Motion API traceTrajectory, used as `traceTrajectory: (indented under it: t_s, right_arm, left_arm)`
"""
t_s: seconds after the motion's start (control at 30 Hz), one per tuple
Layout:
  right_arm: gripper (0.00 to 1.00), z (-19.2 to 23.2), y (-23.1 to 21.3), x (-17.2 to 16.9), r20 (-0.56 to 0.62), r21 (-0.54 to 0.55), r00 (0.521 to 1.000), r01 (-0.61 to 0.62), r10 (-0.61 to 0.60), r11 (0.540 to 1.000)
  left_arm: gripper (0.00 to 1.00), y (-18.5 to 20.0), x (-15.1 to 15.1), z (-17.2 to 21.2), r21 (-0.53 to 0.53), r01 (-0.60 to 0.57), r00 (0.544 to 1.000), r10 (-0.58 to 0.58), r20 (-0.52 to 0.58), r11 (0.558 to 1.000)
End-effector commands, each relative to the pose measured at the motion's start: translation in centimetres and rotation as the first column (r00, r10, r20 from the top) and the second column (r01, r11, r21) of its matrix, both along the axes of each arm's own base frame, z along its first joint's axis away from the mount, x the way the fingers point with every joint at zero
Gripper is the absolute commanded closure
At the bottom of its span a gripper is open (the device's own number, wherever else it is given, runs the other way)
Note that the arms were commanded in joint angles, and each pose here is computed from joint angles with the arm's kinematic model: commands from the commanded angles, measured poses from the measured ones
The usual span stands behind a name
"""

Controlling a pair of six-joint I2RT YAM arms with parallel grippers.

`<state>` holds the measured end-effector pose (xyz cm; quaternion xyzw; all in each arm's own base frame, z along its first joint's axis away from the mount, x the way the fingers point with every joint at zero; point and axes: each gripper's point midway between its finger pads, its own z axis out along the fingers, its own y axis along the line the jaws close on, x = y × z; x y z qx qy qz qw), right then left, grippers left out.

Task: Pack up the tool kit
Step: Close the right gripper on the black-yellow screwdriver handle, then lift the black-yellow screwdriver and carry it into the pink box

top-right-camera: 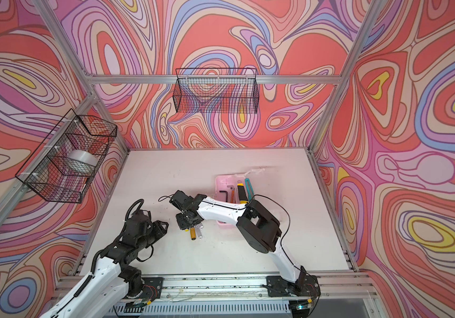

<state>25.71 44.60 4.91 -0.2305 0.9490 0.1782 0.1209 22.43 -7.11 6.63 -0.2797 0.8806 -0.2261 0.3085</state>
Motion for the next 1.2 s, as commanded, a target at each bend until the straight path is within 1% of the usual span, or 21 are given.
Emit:
traceTrajectory:
  t_s: [0.0, 0.47, 0.67, 0.77, 0.8, 0.83, 0.87, 0.97, 1.03, 1.1, 1.17]
  right_arm:
    - [0.58, -0.6, 0.6, 0.0, -0.014, -0.006, 1.0, 0.014, -0.014, 1.0]
    - [0.61, -3.5, 0.0, 0.8, -0.024, -0.131, 0.999, 0.037, -0.041, 0.991]
    - [0.65, -3.6, 0.0, 0.9, -0.023, -0.131, 0.999, 0.041, -0.045, 0.991]
    - [0.67, -2.9, 0.2, 0.9, -0.017, -0.116, 0.999, 0.039, -0.041, 0.993]
    - [0.69, -2.4, 0.3, 1.0, -0.009, -0.104, 0.999, 0.041, -0.042, 0.994]
    - [0.71, -2.0, 0.4, 1.0, -0.003, -0.094, 0.999, 0.04, -0.04, 0.995]
    - [0.72, -1.5, 0.4, 1.0, 0.002, -0.082, 0.999, 0.036, -0.036, 0.996]
    - [0.78, 0.5, 0.9, 0.9, 0.019, -0.016, 1.0, 0.024, -0.023, 1.0]
    - [0.85, 1.9, 0.8, 1.2, 0.048, 0.005, 0.998, 0.026, -0.027, 1.0]
    - [0.9, 3.2, 0.6, 1.3, 0.067, 0.016, 0.997, 0.028, -0.029, 0.999]
    - [0.98, 4.8, 0.3, 1.5, 0.094, 0.029, 0.995, 0.032, -0.035, 0.999]
  left_arm:
    - [0.51, -0.5, 0.0, -0.2, -0.038, 0.008, 1.0, -0.008, -0.001, 0.999]
    - [0.52, -0.3, 0.2, -0.5, -0.009, 0.017, 1.0, -0.017, -0.002, 1.0]
    - [0.52, -0.2, 0.3, -0.5, 0.002, 0.02, 1.0, -0.02, 0.001, 1.0]
    - [0.52, -0.3, 0.3, -0.6, 0.005, 0.026, 1.0, -0.026, -0.011, 1.0]
    - [0.52, -0.3, 0.3, -0.7, 0.006, 0.028, 0.999, -0.028, -0.016, 1.0]
    - [0.52, -0.5, 0.9, -0.1, 0.002, 0.03, 0.999, -0.03, 0.01, 1.0]
    - [0.52, -0.5, 1.0, 0.0, 0.003, 0.031, 0.999, -0.031, 0.013, 1.0]
    - [0.53, -0.6, 1.5, 0.4, 0.011, 0.034, 0.999, -0.034, 0.018, 0.999]
    - [0.53, -0.6, 1.9, 1.0, 0.02, 0.04, 0.999, -0.04, 0.023, 0.999]
    - [0.53, -0.7, 2.2, 1.5, 0.033, 0.046, 0.998, -0.047, 0.03, 0.998]
    - [0.53, -0.6, 2.5, 2.0, 0.045, 0.047, 0.998, -0.048, 0.036, 0.998]
